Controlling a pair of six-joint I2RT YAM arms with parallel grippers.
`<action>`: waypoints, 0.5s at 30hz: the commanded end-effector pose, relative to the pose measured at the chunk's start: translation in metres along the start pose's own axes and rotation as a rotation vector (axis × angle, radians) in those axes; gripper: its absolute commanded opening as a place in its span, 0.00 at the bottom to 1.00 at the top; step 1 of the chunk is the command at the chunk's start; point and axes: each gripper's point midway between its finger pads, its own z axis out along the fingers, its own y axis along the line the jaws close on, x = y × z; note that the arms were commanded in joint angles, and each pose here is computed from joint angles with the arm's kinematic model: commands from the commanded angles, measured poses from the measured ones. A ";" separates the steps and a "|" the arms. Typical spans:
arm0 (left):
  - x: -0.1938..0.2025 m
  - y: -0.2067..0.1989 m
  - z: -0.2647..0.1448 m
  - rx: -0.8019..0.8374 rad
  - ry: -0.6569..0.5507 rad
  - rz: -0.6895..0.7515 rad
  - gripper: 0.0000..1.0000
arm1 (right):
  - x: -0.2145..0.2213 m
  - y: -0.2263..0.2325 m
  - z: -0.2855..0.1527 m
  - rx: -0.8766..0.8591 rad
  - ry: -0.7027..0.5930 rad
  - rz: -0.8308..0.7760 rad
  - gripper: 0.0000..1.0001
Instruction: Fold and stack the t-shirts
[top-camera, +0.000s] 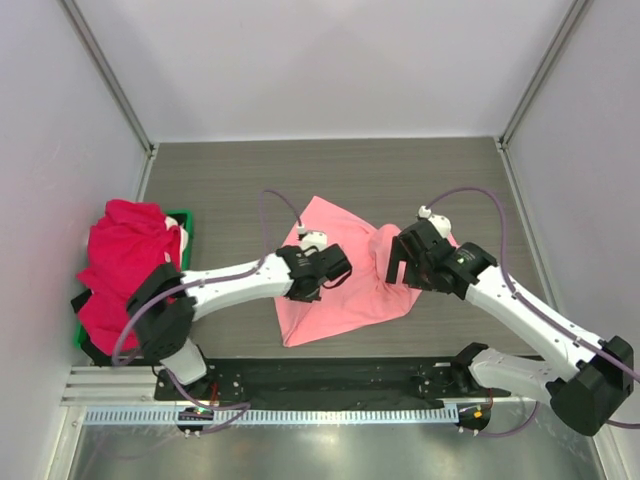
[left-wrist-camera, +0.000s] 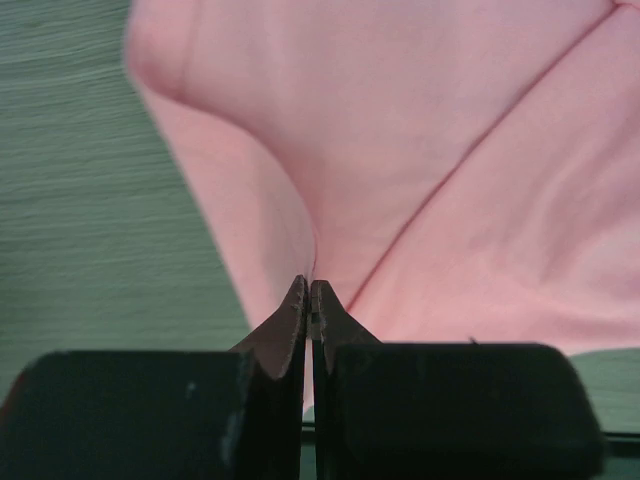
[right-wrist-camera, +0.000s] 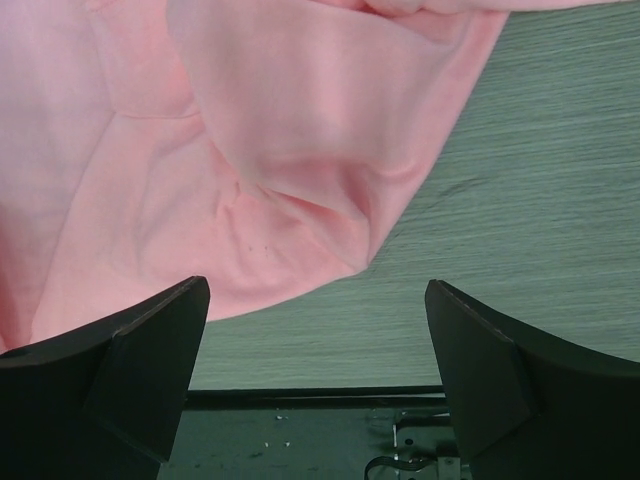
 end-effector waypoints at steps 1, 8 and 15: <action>-0.011 0.050 -0.034 -0.065 -0.095 -0.120 0.00 | -0.009 0.029 0.001 -0.101 0.020 -0.010 0.95; 0.006 0.115 -0.053 0.002 -0.128 -0.331 0.00 | -0.042 0.098 0.018 -0.159 0.034 -0.082 0.89; 0.017 0.133 -0.055 0.033 -0.126 -0.349 0.00 | -0.062 0.148 0.074 -0.083 0.064 -0.144 0.78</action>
